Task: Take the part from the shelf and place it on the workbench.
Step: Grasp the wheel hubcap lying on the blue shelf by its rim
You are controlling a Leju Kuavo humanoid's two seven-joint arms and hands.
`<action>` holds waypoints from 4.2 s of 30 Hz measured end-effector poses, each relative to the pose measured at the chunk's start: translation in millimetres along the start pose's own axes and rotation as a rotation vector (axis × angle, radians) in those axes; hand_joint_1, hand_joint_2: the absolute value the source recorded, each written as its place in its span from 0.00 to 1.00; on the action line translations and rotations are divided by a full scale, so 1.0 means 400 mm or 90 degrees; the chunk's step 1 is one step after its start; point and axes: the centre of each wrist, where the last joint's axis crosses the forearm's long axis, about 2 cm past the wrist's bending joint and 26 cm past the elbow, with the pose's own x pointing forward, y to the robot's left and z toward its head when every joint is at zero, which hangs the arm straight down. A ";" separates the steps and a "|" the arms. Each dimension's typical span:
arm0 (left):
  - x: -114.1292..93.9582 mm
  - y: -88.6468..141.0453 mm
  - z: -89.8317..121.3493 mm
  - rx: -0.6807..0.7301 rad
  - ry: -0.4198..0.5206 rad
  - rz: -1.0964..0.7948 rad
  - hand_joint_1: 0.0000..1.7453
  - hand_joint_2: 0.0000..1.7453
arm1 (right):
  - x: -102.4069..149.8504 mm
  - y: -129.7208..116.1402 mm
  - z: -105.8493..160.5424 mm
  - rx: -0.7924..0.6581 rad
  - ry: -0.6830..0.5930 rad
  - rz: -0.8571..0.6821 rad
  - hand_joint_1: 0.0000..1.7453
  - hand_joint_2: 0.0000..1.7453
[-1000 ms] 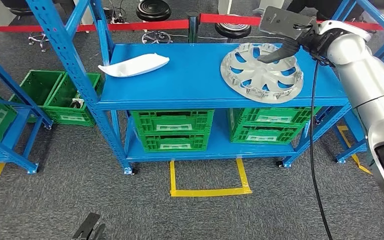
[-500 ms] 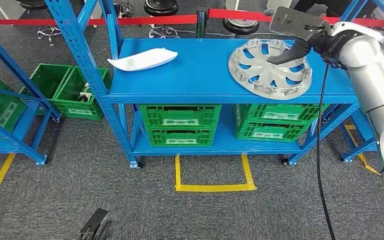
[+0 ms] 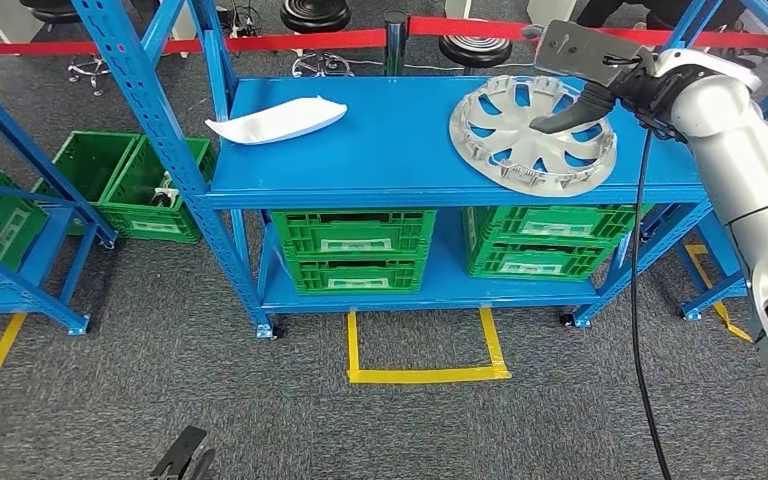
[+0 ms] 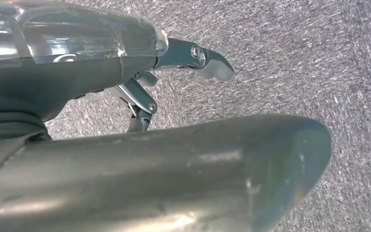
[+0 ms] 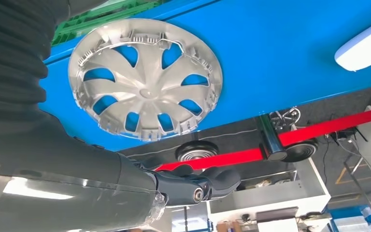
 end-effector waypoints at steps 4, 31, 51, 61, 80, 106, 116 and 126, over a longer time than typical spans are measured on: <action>0.004 0.001 0.000 0.001 0.003 0.004 0.00 0.00 | 0.005 0.002 -0.004 0.001 0.004 -0.001 0.00 1.00; 0.020 0.003 -0.003 0.002 -0.002 0.003 0.00 0.00 | 0.016 -0.003 -0.007 0.000 -0.003 0.000 0.00 1.00; 0.021 0.006 -0.003 0.008 0.000 0.006 0.00 0.00 | 0.026 0.016 -0.022 0.010 -0.005 -0.004 0.00 1.00; 0.024 -0.001 -0.005 0.002 -0.012 0.008 0.00 0.00 | 0.029 -0.004 -0.015 -0.001 -0.014 0.000 0.00 1.00; 0.016 0.000 -0.003 0.005 -0.010 0.005 0.00 0.00 | 0.023 0.019 -0.023 0.015 -0.021 -0.007 0.00 1.00; 0.018 -0.002 -0.004 0.017 0.008 0.007 0.00 0.00 | -0.002 0.038 -0.023 -0.010 0.122 0.145 0.00 1.00; 0.024 -0.005 -0.006 0.019 0.016 0.004 0.00 0.00 | -0.138 0.142 -0.001 0.066 0.257 0.246 0.00 1.00; 0.046 -0.007 -0.010 0.015 0.018 -0.004 0.00 0.00 | -0.304 0.215 0.083 0.150 0.382 0.274 0.00 1.00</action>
